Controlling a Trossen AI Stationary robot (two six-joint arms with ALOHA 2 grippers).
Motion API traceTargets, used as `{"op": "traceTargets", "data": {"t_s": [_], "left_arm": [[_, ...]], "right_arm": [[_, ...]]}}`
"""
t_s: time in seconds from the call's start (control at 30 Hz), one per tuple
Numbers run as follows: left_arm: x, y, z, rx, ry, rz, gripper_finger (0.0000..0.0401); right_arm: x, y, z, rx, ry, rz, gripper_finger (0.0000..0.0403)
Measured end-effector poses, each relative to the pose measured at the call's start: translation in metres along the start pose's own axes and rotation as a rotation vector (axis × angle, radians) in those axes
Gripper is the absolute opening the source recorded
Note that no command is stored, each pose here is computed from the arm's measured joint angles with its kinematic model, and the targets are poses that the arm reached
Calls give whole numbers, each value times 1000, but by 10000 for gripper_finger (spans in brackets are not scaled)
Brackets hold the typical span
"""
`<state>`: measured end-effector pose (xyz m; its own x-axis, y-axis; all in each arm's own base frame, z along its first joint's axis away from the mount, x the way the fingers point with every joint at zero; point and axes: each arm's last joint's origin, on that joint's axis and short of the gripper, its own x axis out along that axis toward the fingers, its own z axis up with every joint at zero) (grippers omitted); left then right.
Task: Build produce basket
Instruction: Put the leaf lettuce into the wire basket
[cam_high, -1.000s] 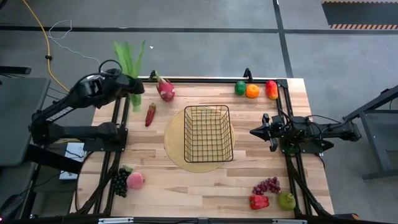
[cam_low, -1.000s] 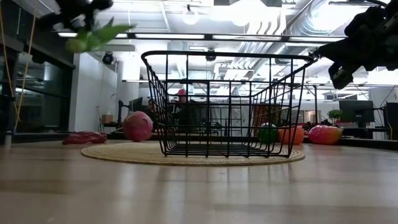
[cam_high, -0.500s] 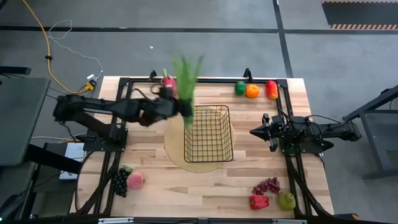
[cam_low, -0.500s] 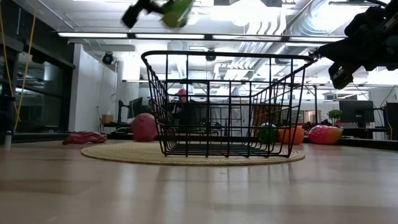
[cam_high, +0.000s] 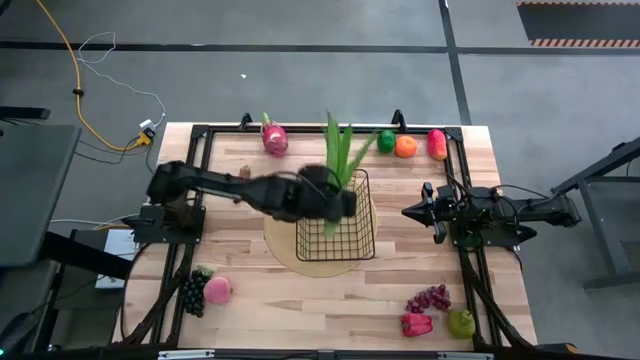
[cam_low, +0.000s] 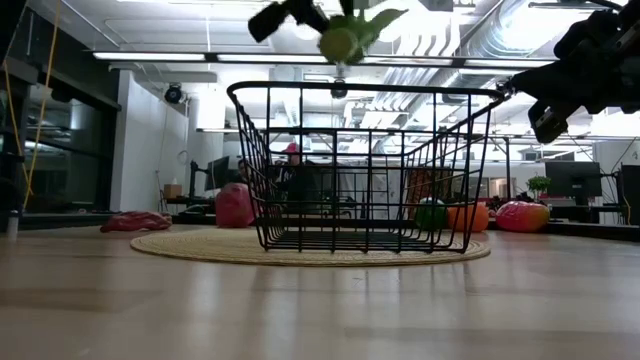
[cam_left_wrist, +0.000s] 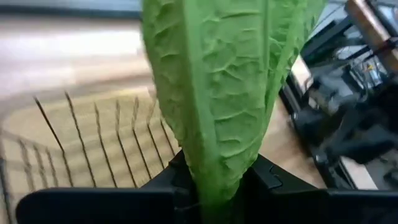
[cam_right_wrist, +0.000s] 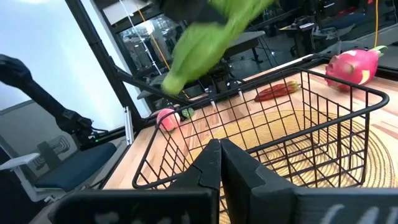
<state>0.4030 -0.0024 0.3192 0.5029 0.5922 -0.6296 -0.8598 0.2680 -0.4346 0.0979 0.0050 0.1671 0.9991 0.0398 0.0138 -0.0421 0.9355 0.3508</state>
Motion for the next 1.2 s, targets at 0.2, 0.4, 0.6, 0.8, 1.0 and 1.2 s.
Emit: {"op": "traceTargets", "data": {"t_s": [0.2, 0.4, 0.6, 0.8, 1.0, 1.2], "left_arm": [[22, 0, -43, -21, 67, 88, 58], [29, 17, -55, 13, 40, 261, 59], [35, 27, -56, -24, -10, 315, 60], [33, 26, -57, 63, 5, 308, 60], [33, 26, -57, 105, 12, 309, 72], [34, 26, -56, 78, 8, 311, 124]], "right_arm": [[0, 0, 0, 0, 0, 0, 0], [0, 0, 0, 0, 1, 0, 0], [0, 0, 0, 0, 4, -1, 0], [0, 0, 0, 0, 4, -2, 0], [0, 0, 0, 0, 5, -2, 0], [0, 0, 0, 0, 5, -2, 0]]}}
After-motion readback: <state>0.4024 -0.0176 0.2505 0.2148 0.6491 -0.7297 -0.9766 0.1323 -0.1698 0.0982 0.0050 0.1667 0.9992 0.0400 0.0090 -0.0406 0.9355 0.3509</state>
